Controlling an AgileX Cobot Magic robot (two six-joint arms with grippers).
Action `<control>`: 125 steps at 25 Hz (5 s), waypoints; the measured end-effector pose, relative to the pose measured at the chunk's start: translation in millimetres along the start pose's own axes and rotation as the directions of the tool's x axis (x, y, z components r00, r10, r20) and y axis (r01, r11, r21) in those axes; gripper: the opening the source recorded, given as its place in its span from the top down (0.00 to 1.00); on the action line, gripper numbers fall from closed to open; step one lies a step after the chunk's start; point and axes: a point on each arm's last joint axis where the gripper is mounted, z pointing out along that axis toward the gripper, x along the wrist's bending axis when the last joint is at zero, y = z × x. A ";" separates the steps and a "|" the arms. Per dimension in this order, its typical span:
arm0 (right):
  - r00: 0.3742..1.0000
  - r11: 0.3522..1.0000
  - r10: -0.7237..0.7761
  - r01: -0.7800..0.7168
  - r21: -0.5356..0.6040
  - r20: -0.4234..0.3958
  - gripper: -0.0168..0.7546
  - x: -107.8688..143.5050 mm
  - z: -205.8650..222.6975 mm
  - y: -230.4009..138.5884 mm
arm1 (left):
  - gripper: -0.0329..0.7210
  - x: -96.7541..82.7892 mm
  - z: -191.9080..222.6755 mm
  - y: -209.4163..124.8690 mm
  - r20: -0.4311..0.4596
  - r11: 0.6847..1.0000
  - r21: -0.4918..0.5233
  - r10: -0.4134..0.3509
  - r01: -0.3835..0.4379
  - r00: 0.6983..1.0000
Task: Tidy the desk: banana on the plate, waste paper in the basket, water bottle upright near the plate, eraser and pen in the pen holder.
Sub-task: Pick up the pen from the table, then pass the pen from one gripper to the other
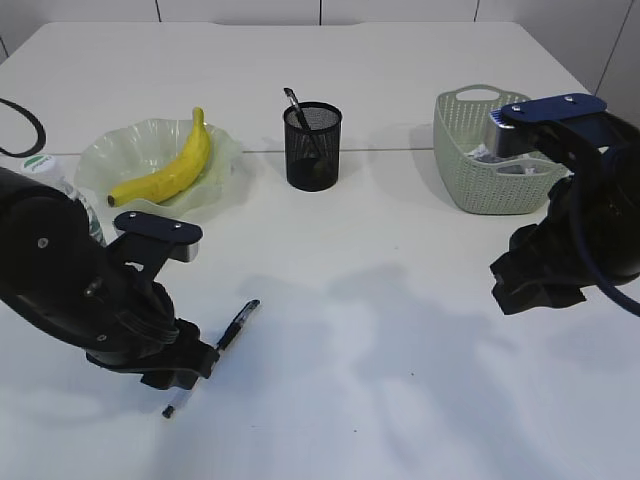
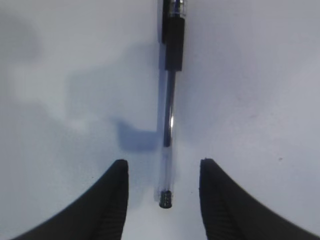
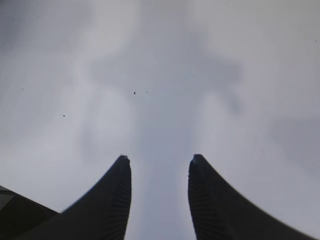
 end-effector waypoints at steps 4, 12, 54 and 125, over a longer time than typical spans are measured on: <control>1.000 1.000 0.000 0.000 0.000 0.000 0.60 0.0 0.0 0.0 | 0.51 0.7 7.0 -1.1 -0.007 1.000 0.020 0.004 -0.004 1.000; 1.000 1.000 0.000 0.000 0.000 0.000 0.60 0.0 0.0 0.0 | 0.51 1.8 20.6 -4.1 -0.016 0.998 0.062 0.004 -0.003 1.000; 0.999 1.000 0.000 0.000 0.015 -0.033 0.61 3.0 -0.1 -1.4 | 0.53 1.2 29.8 -1.1 -0.011 0.999 0.043 -0.010 0.010 1.000; 0.982 0.981 -0.037 0.001 -0.192 -0.184 0.63 18.6 -23.2 29.3 | 0.91 -8.3 -69.2 26.2 0.030 0.925 -0.373 0.089 -0.071 0.996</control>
